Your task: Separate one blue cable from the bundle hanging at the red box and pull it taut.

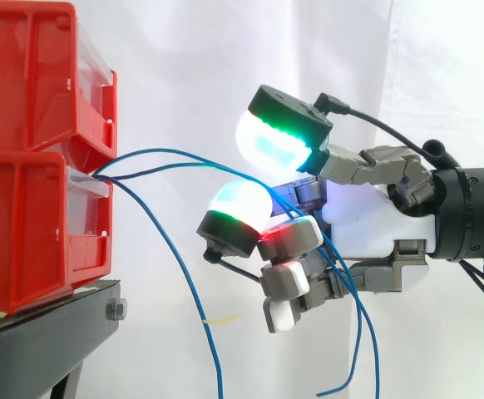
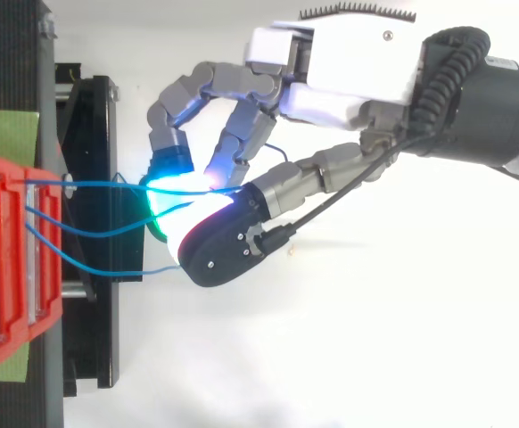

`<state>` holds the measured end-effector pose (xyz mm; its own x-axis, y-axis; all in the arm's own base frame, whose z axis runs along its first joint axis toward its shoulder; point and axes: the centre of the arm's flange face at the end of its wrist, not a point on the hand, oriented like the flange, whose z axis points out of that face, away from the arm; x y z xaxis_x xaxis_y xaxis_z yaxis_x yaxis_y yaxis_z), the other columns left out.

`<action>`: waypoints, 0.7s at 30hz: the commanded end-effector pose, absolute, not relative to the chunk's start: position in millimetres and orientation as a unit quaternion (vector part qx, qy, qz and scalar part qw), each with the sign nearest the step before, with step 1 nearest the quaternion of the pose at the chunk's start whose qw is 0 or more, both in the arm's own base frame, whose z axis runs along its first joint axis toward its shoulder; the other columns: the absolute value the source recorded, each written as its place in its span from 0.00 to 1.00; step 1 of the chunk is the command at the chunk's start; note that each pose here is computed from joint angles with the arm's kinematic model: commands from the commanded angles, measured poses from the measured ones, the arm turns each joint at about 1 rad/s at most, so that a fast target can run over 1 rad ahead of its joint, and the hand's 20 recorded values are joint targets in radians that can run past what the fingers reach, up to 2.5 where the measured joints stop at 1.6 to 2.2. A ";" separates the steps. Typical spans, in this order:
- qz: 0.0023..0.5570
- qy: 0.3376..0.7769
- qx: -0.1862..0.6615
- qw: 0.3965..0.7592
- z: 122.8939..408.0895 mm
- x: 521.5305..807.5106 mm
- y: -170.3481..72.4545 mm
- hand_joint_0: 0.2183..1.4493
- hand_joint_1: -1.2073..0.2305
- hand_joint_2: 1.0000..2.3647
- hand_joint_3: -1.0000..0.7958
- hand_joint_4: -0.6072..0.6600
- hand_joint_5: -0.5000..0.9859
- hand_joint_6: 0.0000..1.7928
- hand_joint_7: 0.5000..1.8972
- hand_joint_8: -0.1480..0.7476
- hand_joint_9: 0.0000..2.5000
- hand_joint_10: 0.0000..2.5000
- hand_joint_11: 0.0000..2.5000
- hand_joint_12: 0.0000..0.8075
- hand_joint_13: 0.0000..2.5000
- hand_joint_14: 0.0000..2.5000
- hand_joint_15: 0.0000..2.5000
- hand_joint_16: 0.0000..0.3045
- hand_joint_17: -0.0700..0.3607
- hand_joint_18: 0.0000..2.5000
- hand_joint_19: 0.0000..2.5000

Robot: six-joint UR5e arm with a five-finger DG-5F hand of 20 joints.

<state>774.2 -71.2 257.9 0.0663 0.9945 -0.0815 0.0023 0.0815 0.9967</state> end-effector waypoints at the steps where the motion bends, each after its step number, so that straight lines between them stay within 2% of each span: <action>1: 0.462 0.503 0.495 0.536 257.9 774.2 -71.0 0.22 0.41 0.00 0.28 0.62 0.22 0.50 0.42 0.61 0.48 0.01 0.49 0.51 0.45 0.01 0.33 0.17 0.43 0.37 0.27; 5: 0.462 0.504 0.495 0.537 257.9 774.2 -71.0 0.29 0.50 0.00 0.28 0.61 0.22 0.49 0.47 0.57 0.49 0.01 0.49 0.48 0.45 0.01 0.34 0.15 0.40 0.35 0.29; 9: 0.462 0.503 0.495 0.536 257.9 774.2 -71.0 0.30 0.43 0.01 0.38 0.60 0.22 0.49 0.49 0.57 0.49 0.01 0.50 0.48 0.45 0.01 0.34 0.15 0.40 0.35 0.29; 12: 0.463 0.503 0.496 0.536 257.9 774.2 -71.0 0.30 0.37 0.01 0.43 0.61 0.22 0.49 0.53 0.57 0.48 0.01 0.49 0.48 0.45 0.01 0.34 0.15 0.41 0.35 0.28; 15: 0.462 0.503 0.495 0.536 257.9 774.2 -71.0 0.30 0.33 0.01 0.47 0.61 0.22 0.50 0.52 0.59 0.48 0.01 0.49 0.48 0.45 0.01 0.34 0.16 0.41 0.36 0.28; 17: 0.462 0.504 0.495 0.537 257.9 774.2 -71.0 0.31 0.31 0.01 0.48 0.60 0.22 0.50 0.54 0.58 0.48 0.01 0.49 0.49 0.45 0.01 0.34 0.16 0.41 0.36 0.28; 21: 0.460 0.502 0.496 0.538 256.9 774.5 -71.6 0.36 0.25 0.01 0.40 0.57 0.21 0.51 0.51 0.56 0.47 0.01 0.49 0.47 0.44 0.01 0.34 0.15 0.40 0.36 0.27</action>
